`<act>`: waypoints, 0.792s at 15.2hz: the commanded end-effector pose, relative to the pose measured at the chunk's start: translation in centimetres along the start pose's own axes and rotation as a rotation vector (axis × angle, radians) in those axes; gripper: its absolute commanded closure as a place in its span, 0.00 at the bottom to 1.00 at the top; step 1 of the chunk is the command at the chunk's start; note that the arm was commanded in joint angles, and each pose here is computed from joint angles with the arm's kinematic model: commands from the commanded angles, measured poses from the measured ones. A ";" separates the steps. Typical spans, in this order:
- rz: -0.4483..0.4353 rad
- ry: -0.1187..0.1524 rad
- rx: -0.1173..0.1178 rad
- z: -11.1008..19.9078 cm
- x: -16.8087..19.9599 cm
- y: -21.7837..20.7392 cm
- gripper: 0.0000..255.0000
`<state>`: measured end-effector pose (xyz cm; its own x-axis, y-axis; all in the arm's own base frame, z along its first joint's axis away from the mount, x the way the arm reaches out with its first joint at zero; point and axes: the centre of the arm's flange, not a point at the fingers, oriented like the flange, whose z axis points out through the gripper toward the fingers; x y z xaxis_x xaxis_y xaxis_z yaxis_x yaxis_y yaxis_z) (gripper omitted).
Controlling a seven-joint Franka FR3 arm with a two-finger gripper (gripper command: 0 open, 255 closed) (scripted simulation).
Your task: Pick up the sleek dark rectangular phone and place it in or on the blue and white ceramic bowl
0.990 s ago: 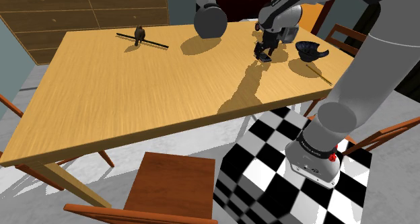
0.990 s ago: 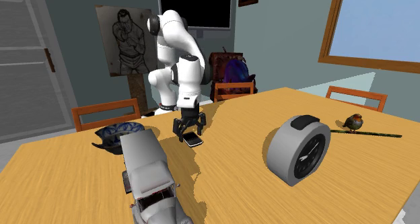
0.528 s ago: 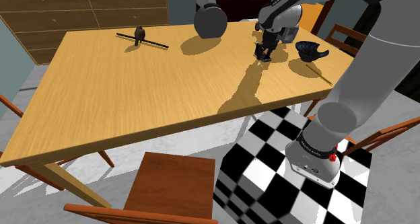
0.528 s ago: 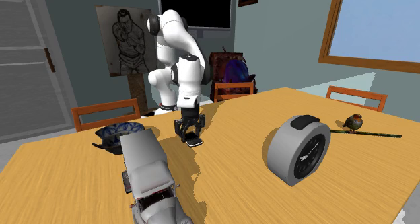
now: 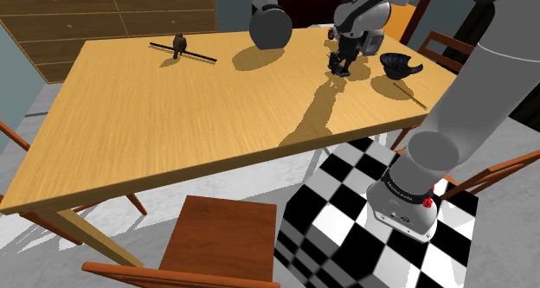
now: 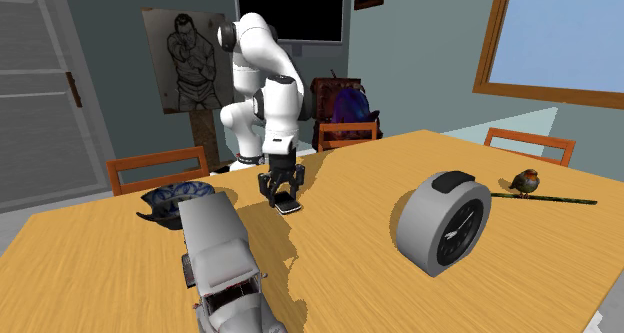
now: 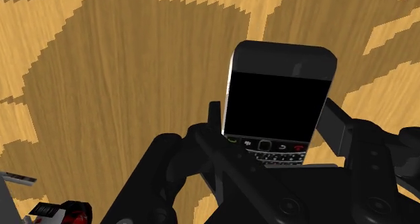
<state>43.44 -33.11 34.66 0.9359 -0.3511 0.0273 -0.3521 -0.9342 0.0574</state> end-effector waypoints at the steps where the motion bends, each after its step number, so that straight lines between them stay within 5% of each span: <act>1: 0.000 0.000 0.000 -1.0 0.1 0.1 1.00; 12: 0.000 0.000 0.000 -6.8 0.2 0.5 1.00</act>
<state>43.49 -33.16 41.07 0.9360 -0.3510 0.0273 -0.3520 -0.9342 0.0575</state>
